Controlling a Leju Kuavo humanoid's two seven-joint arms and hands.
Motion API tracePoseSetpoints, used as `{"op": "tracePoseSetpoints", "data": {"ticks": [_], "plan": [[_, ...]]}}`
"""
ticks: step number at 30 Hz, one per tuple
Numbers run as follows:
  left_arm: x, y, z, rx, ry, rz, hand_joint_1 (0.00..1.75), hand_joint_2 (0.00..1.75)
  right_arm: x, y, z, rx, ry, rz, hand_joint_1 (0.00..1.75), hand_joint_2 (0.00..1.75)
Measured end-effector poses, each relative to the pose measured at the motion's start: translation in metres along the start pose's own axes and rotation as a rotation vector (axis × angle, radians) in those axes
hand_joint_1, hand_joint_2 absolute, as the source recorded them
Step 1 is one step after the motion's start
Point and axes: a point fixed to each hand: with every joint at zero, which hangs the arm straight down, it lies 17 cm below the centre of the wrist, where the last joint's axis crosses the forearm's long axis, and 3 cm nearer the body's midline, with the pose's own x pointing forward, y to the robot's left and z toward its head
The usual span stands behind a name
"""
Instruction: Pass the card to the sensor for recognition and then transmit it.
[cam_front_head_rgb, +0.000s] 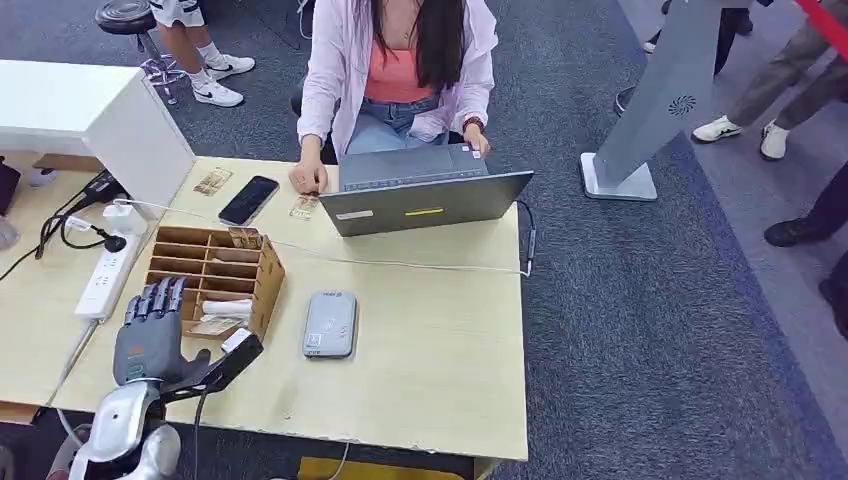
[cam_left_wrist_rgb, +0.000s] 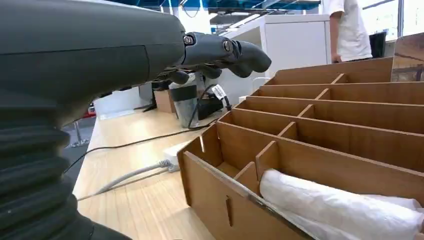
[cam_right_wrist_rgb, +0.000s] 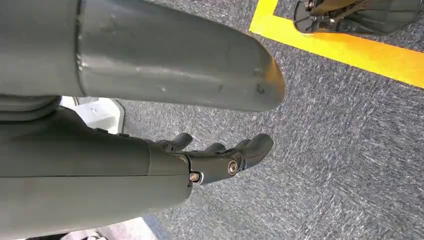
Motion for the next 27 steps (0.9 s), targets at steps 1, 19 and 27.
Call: {"op": "tracePoseSetpoints", "data": {"ticks": [1,19,27], "plan": [[0.0003,0.0004,-0.0007,0.001,0.000,0.000,0.00,1.75,0.0000,0.0000,0.0000,0.000,0.000,0.000,0.00,0.00],[0.0074,0.0053,-0.0087,0.010,-0.014,0.000,0.00,1.75,0.0009,-0.0002,0.0000,-0.001,-0.004,0.003,0.00,0.00],[0.0080,0.0063,-0.0089,0.015,-0.017,-0.004,0.00,1.75,0.0011,-0.0002,-0.0001,-0.001,-0.004,0.003,0.00,0.00]]}}
